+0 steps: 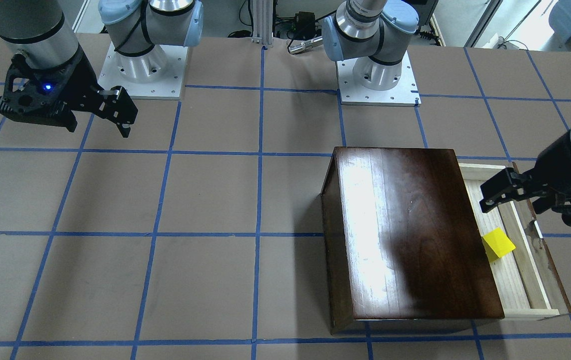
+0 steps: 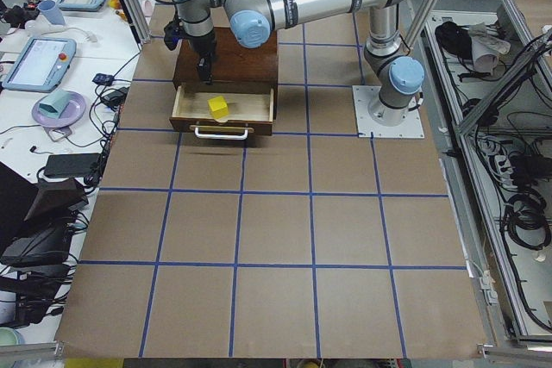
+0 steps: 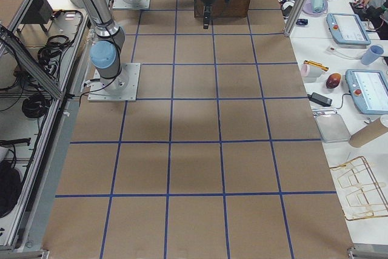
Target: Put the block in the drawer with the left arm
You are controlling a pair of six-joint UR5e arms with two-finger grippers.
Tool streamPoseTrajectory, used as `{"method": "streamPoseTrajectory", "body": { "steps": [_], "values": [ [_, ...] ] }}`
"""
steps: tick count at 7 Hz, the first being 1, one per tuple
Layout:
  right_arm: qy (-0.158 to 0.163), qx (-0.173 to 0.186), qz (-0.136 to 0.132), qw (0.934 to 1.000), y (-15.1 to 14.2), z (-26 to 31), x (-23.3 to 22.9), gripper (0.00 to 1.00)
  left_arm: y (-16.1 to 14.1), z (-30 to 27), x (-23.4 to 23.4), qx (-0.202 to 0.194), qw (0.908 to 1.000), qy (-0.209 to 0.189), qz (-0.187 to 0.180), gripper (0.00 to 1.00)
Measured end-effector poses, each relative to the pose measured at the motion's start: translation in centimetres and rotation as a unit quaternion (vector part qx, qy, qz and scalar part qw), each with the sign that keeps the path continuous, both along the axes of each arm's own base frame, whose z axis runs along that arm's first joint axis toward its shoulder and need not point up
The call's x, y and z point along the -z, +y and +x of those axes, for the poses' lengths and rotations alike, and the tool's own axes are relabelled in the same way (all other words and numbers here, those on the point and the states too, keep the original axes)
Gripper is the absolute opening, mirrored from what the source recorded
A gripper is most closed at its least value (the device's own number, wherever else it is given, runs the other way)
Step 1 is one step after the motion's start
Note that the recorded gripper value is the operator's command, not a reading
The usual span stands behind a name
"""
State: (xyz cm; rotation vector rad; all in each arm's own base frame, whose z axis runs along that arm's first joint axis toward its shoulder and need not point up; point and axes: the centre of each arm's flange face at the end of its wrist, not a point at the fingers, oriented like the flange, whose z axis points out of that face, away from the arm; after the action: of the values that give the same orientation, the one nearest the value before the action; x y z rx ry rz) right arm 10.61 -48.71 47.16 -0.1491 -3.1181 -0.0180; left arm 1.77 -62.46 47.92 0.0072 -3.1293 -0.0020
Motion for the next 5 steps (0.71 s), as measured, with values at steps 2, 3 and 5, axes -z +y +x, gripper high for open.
{"method": "streamPoseTrajectory", "body": {
  "steps": [2,3,5],
  "values": [
    [0.000,0.000,0.000,1.0000,0.0,0.0,0.0,1.00,2.1,-7.5,-0.3,-0.007,0.9999,-0.006,0.009,1.00],
    [0.000,0.000,0.000,1.0000,0.0,0.0,0.0,1.00,3.5,-10.3,0.2,0.002,0.9997,-0.020,0.017,1.00],
    [0.000,0.000,0.000,1.0000,0.0,0.0,0.0,1.00,6.2,-13.8,1.4,0.026,0.9986,-0.036,0.028,1.00]
  ]
}}
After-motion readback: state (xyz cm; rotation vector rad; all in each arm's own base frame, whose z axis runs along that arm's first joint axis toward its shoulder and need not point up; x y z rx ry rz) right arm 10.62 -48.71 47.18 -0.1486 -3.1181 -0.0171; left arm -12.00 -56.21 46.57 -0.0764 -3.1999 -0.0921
